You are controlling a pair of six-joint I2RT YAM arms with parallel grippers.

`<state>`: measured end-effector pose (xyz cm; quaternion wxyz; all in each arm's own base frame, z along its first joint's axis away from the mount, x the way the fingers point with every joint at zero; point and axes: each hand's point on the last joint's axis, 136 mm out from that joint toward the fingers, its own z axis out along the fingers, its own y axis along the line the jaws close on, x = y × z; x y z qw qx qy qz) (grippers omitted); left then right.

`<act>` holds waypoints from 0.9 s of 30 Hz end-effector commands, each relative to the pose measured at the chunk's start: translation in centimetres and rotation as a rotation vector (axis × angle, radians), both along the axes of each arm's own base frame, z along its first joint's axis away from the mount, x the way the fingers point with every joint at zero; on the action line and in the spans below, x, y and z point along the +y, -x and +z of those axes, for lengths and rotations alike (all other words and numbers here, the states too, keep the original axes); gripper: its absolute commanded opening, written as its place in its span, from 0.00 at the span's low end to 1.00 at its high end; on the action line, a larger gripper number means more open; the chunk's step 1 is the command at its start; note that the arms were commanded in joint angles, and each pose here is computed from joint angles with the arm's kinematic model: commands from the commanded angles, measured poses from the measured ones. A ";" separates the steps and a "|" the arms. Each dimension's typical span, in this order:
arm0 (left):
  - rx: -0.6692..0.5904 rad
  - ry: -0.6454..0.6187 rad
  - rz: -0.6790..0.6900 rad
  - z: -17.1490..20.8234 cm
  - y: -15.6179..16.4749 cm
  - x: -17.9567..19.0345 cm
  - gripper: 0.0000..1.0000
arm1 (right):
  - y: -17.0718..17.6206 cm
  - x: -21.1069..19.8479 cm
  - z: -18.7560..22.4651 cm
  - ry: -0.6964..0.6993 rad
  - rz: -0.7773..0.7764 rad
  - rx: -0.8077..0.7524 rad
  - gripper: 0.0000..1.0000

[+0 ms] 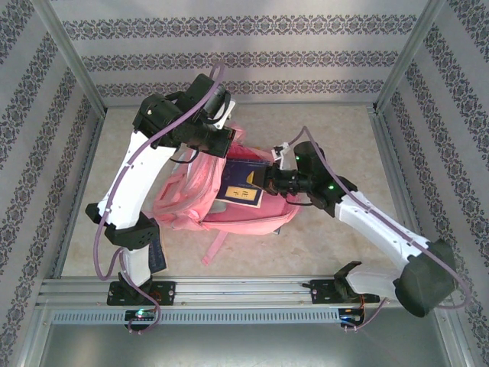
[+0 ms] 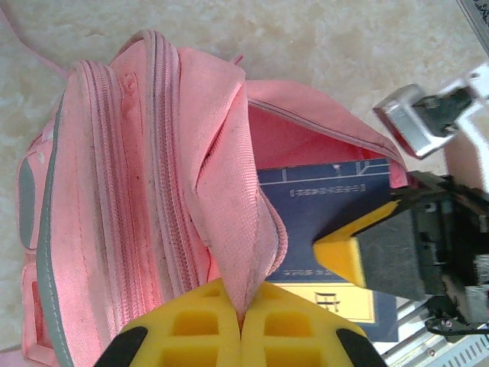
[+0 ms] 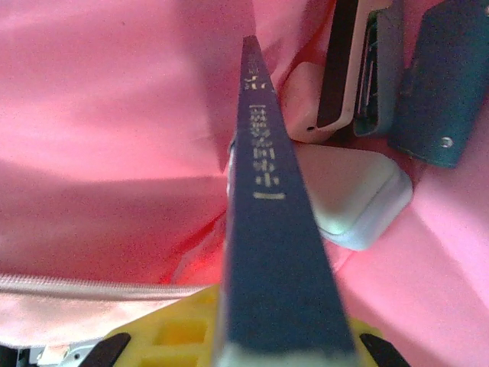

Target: Pack the student bag

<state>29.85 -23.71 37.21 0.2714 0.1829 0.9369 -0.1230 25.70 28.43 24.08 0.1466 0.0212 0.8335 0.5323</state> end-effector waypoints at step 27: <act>-0.193 0.217 -0.084 6.2 -1.3 -2.5 0.00 | -14.5 12.6 -9.0 0.063 -0.466 0.039 0.01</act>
